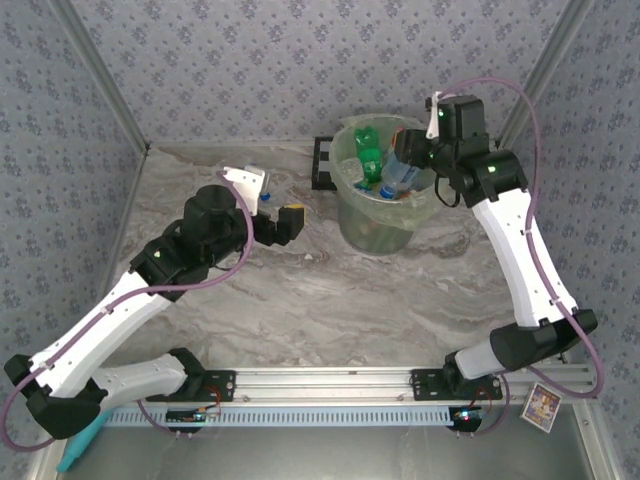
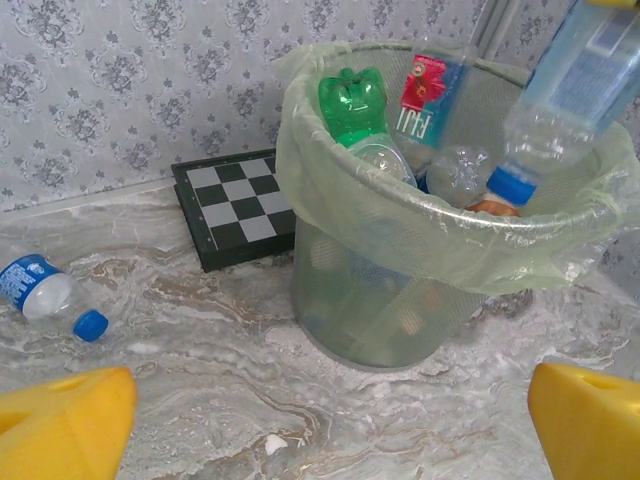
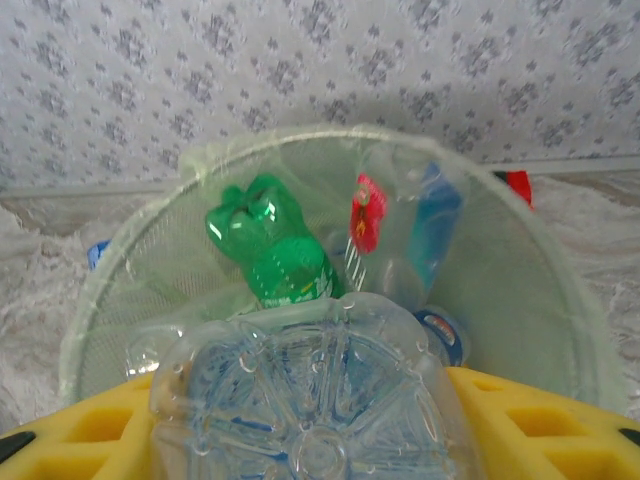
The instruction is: Put the plastic bottles in the bin
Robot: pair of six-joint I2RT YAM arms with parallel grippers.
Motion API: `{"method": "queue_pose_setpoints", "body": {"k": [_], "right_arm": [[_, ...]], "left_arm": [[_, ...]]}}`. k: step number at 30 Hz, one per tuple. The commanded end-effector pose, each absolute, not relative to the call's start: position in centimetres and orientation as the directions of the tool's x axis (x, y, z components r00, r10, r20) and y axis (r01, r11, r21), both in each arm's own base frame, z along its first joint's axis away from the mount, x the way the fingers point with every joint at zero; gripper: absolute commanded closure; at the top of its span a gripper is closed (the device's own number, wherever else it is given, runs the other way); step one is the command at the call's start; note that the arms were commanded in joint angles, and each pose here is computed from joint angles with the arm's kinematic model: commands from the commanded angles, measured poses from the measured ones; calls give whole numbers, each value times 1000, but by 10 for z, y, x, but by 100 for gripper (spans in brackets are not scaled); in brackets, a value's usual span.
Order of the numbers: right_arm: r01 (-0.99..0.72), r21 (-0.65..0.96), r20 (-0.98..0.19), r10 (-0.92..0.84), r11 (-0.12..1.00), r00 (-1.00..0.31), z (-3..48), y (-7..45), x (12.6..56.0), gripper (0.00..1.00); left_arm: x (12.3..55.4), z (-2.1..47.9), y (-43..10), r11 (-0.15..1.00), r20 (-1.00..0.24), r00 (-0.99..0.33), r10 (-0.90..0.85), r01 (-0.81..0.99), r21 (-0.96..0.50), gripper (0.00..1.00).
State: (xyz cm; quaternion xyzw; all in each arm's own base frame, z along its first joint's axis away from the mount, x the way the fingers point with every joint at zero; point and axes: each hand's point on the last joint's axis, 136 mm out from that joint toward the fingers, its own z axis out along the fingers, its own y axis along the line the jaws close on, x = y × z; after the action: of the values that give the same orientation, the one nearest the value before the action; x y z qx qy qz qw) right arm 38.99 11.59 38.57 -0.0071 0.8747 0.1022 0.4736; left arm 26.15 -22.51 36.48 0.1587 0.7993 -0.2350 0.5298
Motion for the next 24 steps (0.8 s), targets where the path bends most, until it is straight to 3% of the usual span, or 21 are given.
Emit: {"method": "queue_pose_setpoints", "body": {"k": [1, 14, 24], "right_arm": [[-125, 154, -812, 54, 980, -582, 368, 121, 391, 49], [-138, 254, -697, 82, 957, -713, 317, 138, 394, 46], [-128, 275, -678, 98, 953, -728, 320, 140, 394, 45]], "left_arm": [[262, 373, -219, 841, -927, -374, -34, 490, -229, 0], [259, 372, -217, 838, -923, -382, -44, 489, -242, 0], [255, 373, -212, 839, -922, -383, -53, 483, -249, 0]]}}
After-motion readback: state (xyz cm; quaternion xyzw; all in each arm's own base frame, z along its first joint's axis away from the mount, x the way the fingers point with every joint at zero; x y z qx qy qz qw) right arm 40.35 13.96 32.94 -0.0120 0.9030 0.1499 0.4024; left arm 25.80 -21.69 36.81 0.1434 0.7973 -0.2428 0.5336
